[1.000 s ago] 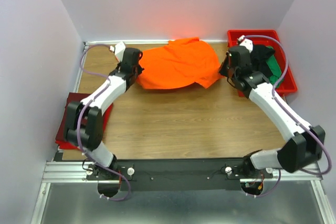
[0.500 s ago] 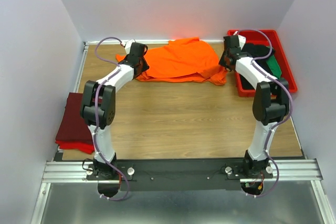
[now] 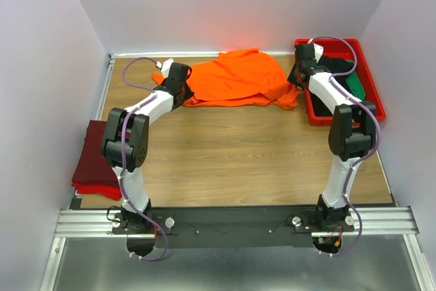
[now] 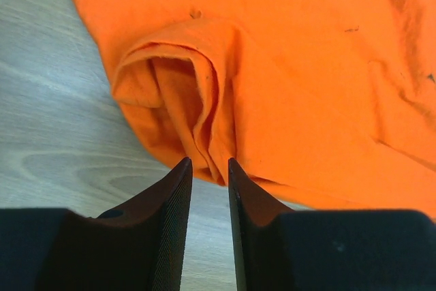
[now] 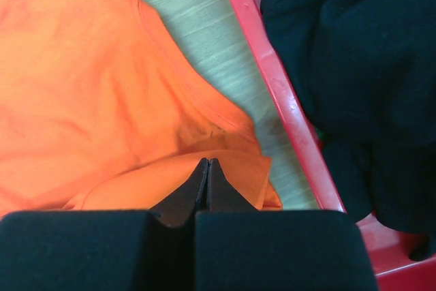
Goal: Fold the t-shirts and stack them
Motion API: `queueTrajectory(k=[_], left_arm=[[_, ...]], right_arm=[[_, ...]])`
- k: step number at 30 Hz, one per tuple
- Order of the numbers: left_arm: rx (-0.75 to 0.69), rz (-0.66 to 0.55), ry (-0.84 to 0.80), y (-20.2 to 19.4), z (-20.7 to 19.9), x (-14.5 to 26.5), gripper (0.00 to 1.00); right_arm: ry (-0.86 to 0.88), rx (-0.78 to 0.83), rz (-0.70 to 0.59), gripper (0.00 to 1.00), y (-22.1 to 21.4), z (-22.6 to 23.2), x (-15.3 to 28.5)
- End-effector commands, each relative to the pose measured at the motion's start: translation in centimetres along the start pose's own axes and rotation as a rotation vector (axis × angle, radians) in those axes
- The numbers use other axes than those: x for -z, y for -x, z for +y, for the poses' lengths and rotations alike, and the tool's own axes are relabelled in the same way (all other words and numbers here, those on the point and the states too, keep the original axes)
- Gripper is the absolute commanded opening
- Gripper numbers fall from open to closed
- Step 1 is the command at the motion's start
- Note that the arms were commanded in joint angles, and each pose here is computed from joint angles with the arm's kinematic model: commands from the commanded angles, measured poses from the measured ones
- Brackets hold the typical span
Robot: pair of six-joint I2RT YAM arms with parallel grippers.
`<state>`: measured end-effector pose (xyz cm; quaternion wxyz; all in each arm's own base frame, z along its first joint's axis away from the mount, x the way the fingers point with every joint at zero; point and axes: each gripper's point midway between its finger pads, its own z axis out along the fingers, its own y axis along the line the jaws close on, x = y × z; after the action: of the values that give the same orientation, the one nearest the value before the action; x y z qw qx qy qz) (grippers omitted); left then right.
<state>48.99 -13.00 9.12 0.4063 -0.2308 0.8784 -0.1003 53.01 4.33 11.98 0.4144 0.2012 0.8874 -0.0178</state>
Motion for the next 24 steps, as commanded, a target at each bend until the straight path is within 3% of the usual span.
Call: queueTrajectory(k=[1, 24], left_arm=[[0.011, 0.021, -0.027, -1.4, -1.3, -0.8, 0.35], [0.027, 0.079, 0.004, -4.6, -0.9, -3.8, 0.35]], right_arm=[[0.027, 0.003, 0.004, 0.00, 0.4, 0.5, 0.0], [0.049, -0.001, 0.017, 0.00, 0.2, 0.8, 0.0]])
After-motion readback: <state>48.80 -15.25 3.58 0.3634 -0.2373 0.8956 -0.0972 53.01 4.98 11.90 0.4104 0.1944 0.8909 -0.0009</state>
